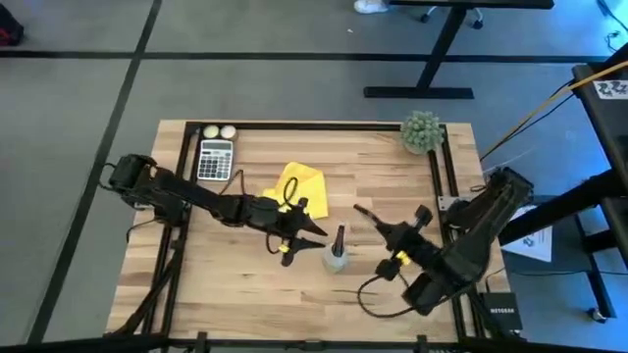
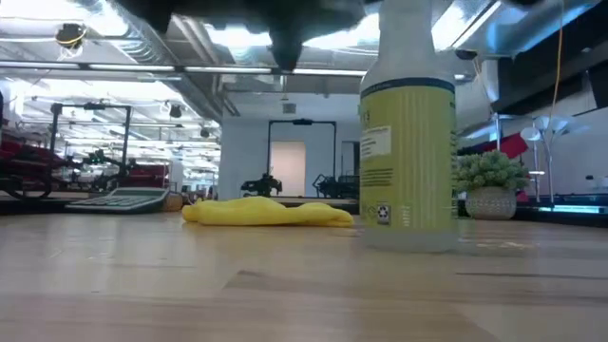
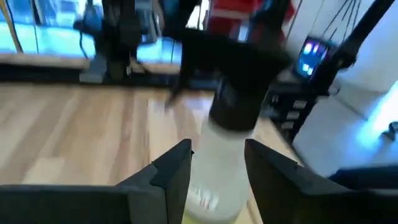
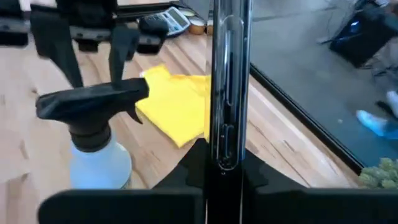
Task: Apply microfiber cloth
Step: Spray the front screen of the black cellphone using the spray bottle
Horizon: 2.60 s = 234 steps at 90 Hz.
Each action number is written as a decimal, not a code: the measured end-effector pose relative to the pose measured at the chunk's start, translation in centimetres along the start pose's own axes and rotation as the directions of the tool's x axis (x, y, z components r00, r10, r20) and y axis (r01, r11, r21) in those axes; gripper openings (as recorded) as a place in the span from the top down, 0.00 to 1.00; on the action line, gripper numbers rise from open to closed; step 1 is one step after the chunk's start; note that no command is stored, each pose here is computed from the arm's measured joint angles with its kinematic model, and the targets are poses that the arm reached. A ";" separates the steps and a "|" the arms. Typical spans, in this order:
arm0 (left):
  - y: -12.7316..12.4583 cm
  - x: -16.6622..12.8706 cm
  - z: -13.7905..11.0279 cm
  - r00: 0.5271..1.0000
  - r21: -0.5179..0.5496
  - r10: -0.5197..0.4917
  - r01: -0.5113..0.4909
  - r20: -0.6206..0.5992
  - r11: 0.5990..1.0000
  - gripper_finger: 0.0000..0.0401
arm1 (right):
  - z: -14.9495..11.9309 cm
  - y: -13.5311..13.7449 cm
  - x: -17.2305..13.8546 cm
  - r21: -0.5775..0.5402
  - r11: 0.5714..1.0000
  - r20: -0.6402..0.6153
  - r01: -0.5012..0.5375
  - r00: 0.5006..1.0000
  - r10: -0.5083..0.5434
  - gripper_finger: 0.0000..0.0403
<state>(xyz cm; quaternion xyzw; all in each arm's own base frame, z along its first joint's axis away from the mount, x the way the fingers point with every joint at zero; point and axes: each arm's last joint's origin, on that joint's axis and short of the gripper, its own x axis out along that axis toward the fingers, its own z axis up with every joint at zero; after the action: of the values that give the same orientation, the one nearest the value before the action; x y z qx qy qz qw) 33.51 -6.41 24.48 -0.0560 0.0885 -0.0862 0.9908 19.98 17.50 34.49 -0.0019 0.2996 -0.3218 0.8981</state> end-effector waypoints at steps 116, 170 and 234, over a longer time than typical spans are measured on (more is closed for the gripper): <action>-0.7 5.6 0.0 1.000 0.011 -0.009 0.009 0.019 1.000 0.25 | -7.1 -3.6 3.9 0.153 0.950 0.161 -0.274 0.955 0.249 0.98; -3.2 5.8 -0.7 0.992 0.013 0.115 -0.116 0.055 0.993 0.25 | -9.9 -0.2 5.2 0.044 0.911 -0.208 -0.411 0.888 0.410 0.98; -2.8 5.7 -0.7 0.985 -0.060 0.160 -0.156 0.059 0.986 0.25 | -8.6 1.6 5.3 -0.079 0.807 -0.157 -0.585 0.807 0.570 0.98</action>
<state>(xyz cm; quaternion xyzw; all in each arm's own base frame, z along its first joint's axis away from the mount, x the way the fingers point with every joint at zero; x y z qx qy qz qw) 38.49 -10.30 23.23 -0.0790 0.0635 -0.0032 0.9948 19.56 17.30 24.29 0.0543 0.3614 -0.0134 0.9307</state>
